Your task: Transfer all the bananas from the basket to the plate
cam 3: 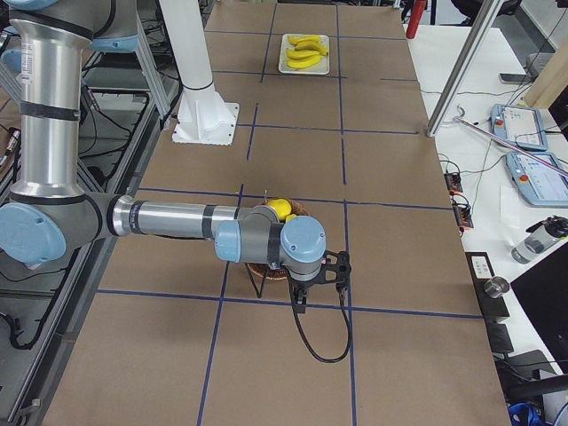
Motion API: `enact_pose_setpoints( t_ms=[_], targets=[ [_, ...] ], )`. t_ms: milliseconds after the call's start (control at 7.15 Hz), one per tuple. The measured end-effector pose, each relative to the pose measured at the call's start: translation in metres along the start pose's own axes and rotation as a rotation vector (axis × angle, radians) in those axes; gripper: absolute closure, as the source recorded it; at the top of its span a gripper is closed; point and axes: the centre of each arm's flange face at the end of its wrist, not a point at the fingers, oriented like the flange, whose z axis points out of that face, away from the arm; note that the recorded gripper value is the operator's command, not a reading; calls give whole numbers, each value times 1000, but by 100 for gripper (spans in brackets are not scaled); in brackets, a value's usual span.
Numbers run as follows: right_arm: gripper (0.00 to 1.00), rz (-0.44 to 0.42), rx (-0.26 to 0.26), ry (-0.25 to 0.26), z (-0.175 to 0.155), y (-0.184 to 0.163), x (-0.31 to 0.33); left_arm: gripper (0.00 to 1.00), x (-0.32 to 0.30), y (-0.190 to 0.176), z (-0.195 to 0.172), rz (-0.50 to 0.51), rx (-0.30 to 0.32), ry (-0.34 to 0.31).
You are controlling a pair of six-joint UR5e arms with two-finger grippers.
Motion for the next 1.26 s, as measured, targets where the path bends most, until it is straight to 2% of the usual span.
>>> enact_pose_setpoints(
  t_ms=[1259],
  targets=[
    [0, 0, 6, 1, -2, -3, 1, 0, -14, 5, 11, -18, -22, -2]
  ],
)
